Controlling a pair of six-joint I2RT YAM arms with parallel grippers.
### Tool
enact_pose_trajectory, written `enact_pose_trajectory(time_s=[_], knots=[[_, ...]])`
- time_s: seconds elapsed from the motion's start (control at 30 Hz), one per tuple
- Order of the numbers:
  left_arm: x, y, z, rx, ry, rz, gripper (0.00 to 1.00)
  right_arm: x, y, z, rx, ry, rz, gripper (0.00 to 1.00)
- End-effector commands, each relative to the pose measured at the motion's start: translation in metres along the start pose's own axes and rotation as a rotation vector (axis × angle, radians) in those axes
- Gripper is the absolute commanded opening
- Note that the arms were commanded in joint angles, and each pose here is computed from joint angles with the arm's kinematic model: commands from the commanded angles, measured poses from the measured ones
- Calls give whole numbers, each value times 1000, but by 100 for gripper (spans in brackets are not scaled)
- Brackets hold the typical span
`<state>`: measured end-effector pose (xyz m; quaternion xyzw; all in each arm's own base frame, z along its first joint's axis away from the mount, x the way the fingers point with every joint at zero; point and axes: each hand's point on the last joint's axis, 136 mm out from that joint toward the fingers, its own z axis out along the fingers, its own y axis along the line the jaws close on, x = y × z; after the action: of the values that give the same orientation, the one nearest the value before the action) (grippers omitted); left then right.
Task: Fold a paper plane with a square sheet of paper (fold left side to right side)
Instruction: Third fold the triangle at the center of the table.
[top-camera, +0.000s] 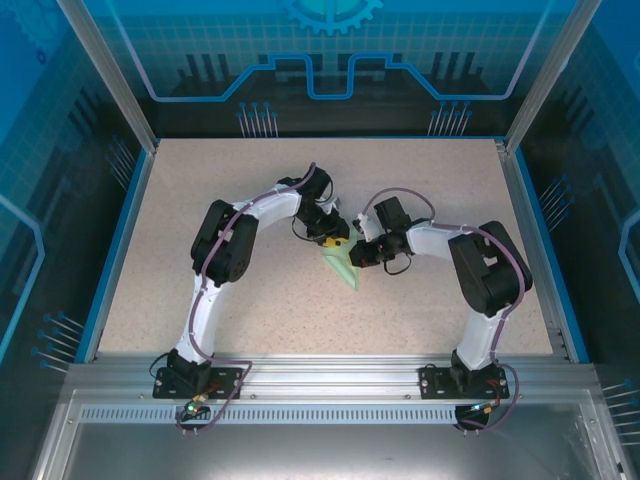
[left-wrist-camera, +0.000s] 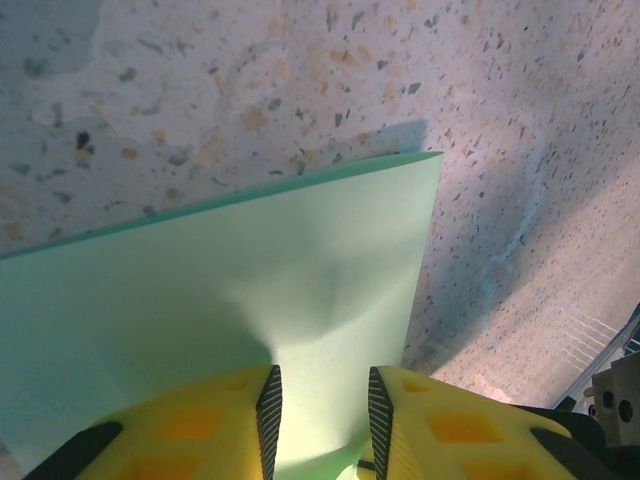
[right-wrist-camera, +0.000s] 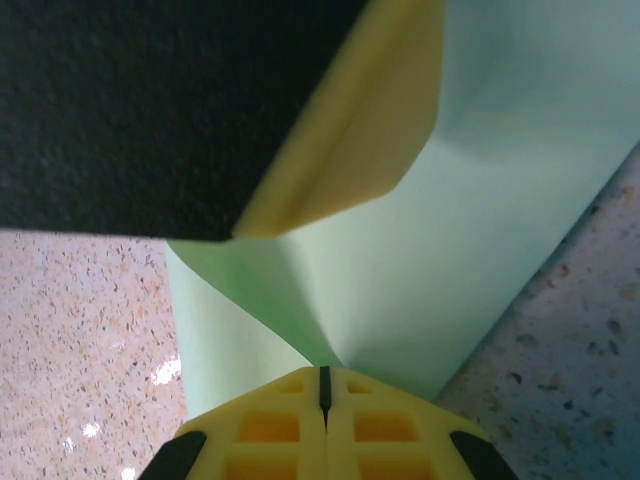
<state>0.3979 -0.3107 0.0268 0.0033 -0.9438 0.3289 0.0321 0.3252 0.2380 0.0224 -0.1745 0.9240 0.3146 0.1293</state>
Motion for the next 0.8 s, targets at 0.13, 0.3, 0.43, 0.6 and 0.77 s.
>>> enact_pose_trajectory(time_s=[0.13, 0.3, 0.43, 0.6, 0.77], knots=[[6, 12, 12, -24, 29, -25, 33, -5, -10, 1, 16, 4, 20, 0], [6, 13, 12, -25, 29, -24, 33, -1, -11, 1, 23, 11, 29, 0], [6, 13, 12, -24, 28, -23, 33, 0, -14, 1, 36, 10, 30, 0], [7, 13, 12, -25, 31, -23, 33, -1, -15, 0, 45, 10, 31, 0], [7, 12, 12, -26, 31, -23, 33, 0, -16, 1, 43, 17, 35, 0]])
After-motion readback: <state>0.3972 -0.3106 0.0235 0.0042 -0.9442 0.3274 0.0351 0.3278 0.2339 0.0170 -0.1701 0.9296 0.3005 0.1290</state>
